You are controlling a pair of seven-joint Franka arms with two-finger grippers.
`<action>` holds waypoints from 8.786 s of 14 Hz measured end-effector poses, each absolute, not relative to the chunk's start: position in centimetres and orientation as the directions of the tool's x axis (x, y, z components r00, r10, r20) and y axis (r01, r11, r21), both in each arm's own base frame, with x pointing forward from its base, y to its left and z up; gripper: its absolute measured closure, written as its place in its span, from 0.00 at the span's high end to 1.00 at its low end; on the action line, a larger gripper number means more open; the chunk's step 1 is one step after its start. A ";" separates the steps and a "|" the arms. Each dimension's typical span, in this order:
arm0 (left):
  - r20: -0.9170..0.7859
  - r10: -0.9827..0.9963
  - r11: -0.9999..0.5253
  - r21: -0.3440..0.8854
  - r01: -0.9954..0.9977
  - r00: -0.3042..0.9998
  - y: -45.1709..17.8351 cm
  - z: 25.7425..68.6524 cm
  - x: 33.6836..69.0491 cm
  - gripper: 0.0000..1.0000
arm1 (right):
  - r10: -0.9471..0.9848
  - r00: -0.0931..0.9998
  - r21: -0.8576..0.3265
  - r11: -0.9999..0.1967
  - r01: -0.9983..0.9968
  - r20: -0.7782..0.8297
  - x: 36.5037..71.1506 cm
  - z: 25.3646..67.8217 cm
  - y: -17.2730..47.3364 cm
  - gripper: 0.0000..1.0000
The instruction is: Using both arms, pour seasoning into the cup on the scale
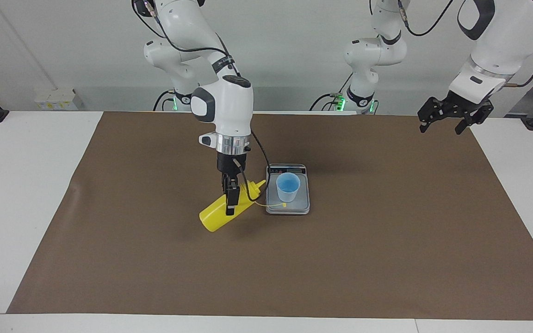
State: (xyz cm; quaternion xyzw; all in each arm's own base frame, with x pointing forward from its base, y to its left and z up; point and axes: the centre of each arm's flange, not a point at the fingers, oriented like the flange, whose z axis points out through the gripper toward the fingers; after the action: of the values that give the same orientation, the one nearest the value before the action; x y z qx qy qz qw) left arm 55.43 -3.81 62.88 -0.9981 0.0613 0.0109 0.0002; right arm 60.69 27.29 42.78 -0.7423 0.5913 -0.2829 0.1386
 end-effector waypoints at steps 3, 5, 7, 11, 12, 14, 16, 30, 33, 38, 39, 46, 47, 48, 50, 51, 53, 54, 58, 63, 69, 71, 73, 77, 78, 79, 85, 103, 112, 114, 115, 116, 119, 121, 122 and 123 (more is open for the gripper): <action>-0.022 -0.122 -0.992 0.001 -0.122 0.992 -3.8 62.9 55.4 1.00 | -0.933 0.154 -0.579 -0.325 -0.748 0.325 60.9 42.9 28.4 0.56; -0.022 -0.122 -0.992 0.001 -0.122 0.992 -3.8 62.9 55.4 1.00 | -0.902 0.192 -0.574 -0.398 -0.715 0.386 60.7 42.2 29.5 0.56; -0.022 -0.122 -0.992 0.001 -0.122 0.992 -3.8 62.9 55.4 1.00 | -0.879 0.231 -0.566 -0.450 -0.691 0.416 59.8 41.1 31.7 0.56; -0.022 -0.122 -0.992 0.001 -0.122 0.992 -3.8 62.9 55.4 1.00 | -0.836 0.268 -0.551 -0.524 -0.649 0.480 59.1 40.1 34.2 0.56; -0.022 -0.122 -0.992 0.001 -0.122 0.992 -3.8 62.9 55.4 1.00 | -0.812 0.266 -0.539 -0.553 -0.635 0.520 58.5 39.2 35.1 0.56; -0.022 -0.122 -0.992 0.001 -0.122 0.992 -3.8 62.9 55.4 1.00 | -0.771 0.253 -0.533 -0.600 -0.596 0.585 57.5 37.4 36.7 0.56; -0.022 -0.122 -0.992 0.001 -0.122 0.992 -3.8 62.9 55.4 1.00 | -0.747 0.249 -0.523 -0.625 -0.580 0.616 57.1 36.8 37.4 0.56; -0.022 -0.123 -0.992 0.001 -0.123 0.992 -3.8 62.9 55.4 1.00 | -0.627 0.249 -0.477 -0.746 -0.464 0.738 56.7 37.3 38.4 0.56; -0.022 -0.123 -0.992 0.001 -0.123 0.992 -3.8 62.9 55.4 1.00 | -0.587 0.258 -0.460 -0.784 -0.417 0.767 56.0 37.4 39.5 0.56; -0.022 -0.123 -0.992 0.001 -0.123 0.992 -3.8 62.9 55.4 1.00 | -0.547 0.251 -0.437 -0.814 -0.382 0.799 55.8 37.4 39.7 0.56; -0.022 -0.123 -0.992 0.001 -0.123 0.992 -3.8 62.9 55.4 1.00 | -0.546 0.250 -0.437 -0.814 -0.382 0.799 55.8 37.4 39.7 0.56; -0.022 -0.123 -0.992 0.001 -0.123 0.992 -3.8 62.9 55.4 1.00 | -0.618 0.218 -0.506 -0.761 -0.406 0.756 56.7 41.1 38.0 0.56; -0.022 -0.123 -0.992 0.001 -0.123 0.992 -3.8 62.9 55.4 1.00 | -0.666 0.211 -0.540 -0.719 -0.438 0.715 57.1 42.0 37.1 0.56; -0.022 -0.123 -0.992 0.001 -0.123 0.992 -3.8 62.9 55.4 1.00 | -0.708 0.200 -0.566 -0.676 -0.472 0.678 57.5 42.7 36.3 0.56; -0.022 -0.123 -0.992 0.001 -0.123 0.992 -3.8 62.9 55.4 1.00 | -0.802 0.166 -0.611 -0.554 -0.566 0.574 58.4 43.8 34.7 0.56; -0.022 -0.123 -0.992 0.001 -0.123 0.992 -3.8 62.9 55.4 1.00 | -0.840 0.150 -0.620 -0.493 -0.611 0.521 58.7 44.3 33.9 0.56; -0.022 -0.123 -0.992 0.001 -0.123 0.992 -3.8 62.9 55.4 1.00 | -0.911 0.102 -0.624 -0.351 -0.698 0.399 59.7 45.3 31.8 0.56; -0.022 -0.123 -0.992 0.001 -0.123 0.992 -3.8 62.9 55.4 1.00 | -0.938 0.073 -0.619 -0.281 -0.734 0.339 60.2 45.8 30.6 0.56; -0.022 -0.123 -0.992 0.001 -0.123 0.992 -3.8 62.9 55.4 1.00 | -0.983 -0.030 -0.576 -0.082 -0.814 0.182 62.1 46.1 26.3 0.56; -0.022 -0.123 -0.992 0.001 -0.123 0.992 -3.8 62.9 55.4 1.00 | -0.996 -0.003 -0.400 -0.035 -0.916 0.094 63.8 45.1 20.2 0.56; -0.022 -0.123 -0.992 0.001 -0.123 0.992 -3.8 62.9 55.4 1.00 | -0.948 0.281 -0.188 -0.307 -0.933 0.152 63.2 43.5 15.8 0.56; -0.022 -0.123 -0.992 0.001 -0.123 0.992 -3.8 62.9 55.4 1.00 | -0.911 0.376 -0.145 -0.400 -0.905 0.168 62.7 42.7 14.7 0.56; -0.022 -0.123 -0.992 0.001 -0.123 0.992 -3.8 62.9 55.4 1.00 | -0.886 0.438 -0.102 -0.455 -0.885 0.154 62.4 41.9 12.9 0.56; -0.022 -0.123 -0.992 0.001 -0.123 0.992 -3.9 62.8 55.4 1.00 | -0.908 0.413 -0.086 -0.407 -0.909 -0.066 62.3 41.2 7.0 0.56; -0.022 -0.123 -0.992 0.001 -0.123 0.992 -3.9 62.8 55.4 1.00 | -0.905 0.414 -0.081 -0.407 -0.910 -0.101 62.2 41.1 5.0 0.56; -0.022 -0.123 -0.992 0.001 -0.123 0.992 -3.9 62.8 55.4 1.00 | -0.907 0.400 -0.075 -0.393 -0.916 -0.134 62.1 41.0 3.3 0.56; -0.022 -0.124 -0.992 0.001 -0.124 0.992 -3.9 62.8 55.4 1.00 | -0.864 0.339 -0.011 -0.361 -0.932 -0.373 59.5 39.7 -5.8 0.56; -0.023 -0.124 -0.992 0.001 -0.124 0.992 -3.9 62.8 55.4 1.00 | -0.813 0.259 -0.085 -0.253 -0.964 -0.521 55.2 33.5 -15.4 1.00; -0.023 -0.125 -0.992 0.001 -0.125 0.992 -3.9 62.8 55.4 1.00 | -0.788 0.573 -0.194 -0.540 -0.819 -0.224 56.1 39.1 -18.3 1.00; -0.023 -0.125 -0.992 0.001 -0.125 0.992 -4.0 62.8 55.4 1.00 | -0.749 0.645 -0.186 -0.619 -0.763 -0.152 56.6 41.1 -18.8 1.00; -0.023 -0.126 -0.992 0.001 -0.126 0.992 -4.0 62.8 55.4 1.00 | -0.731 0.671 -0.192 -0.645 -0.740 -0.128 56.9 42.0 -18.9 1.00; -0.022 -0.127 -0.992 0.001 -0.127 0.992 -4.0 62.8 55.4 1.00 | -0.713 0.693 -0.199 -0.667 -0.718 -0.107 57.1 42.8 -18.8 1.00; -0.021 -0.128 -0.992 0.001 -0.128 0.992 -4.0 62.8 55.4 1.00 | -0.660 0.751 -0.187 -0.733 -0.654 -0.038 57.4 45.7 -17.4 1.00; -0.021 -0.128 -0.992 0.001 -0.128 0.992 -4.0 62.8 55.4 1.00 | -0.597 0.802 -0.148 -0.794 -0.589 0.012 57.5 47.9 -14.6 1.00; -0.021 -0.128 -0.992 0.001 -0.128 0.992 -4.0 62.8 55.4 1.00 | -0.556 0.831 -0.119 -0.827 -0.549 0.029 57.5 49.0 -12.8 1.00; -0.021 -0.128 -0.992 0.001 -0.128 0.992 -4.0 62.8 55.4 1.00 | -0.513 0.858 -0.090 -0.857 -0.508 0.040 57.4 49.9 -10.7 1.00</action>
State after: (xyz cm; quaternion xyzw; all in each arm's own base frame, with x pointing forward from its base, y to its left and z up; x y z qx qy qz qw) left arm 55.44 -3.97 62.82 -0.9979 0.0643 0.0105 0.0002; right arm 57.36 -10.75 49.93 -0.9630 0.2651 -0.0311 0.0382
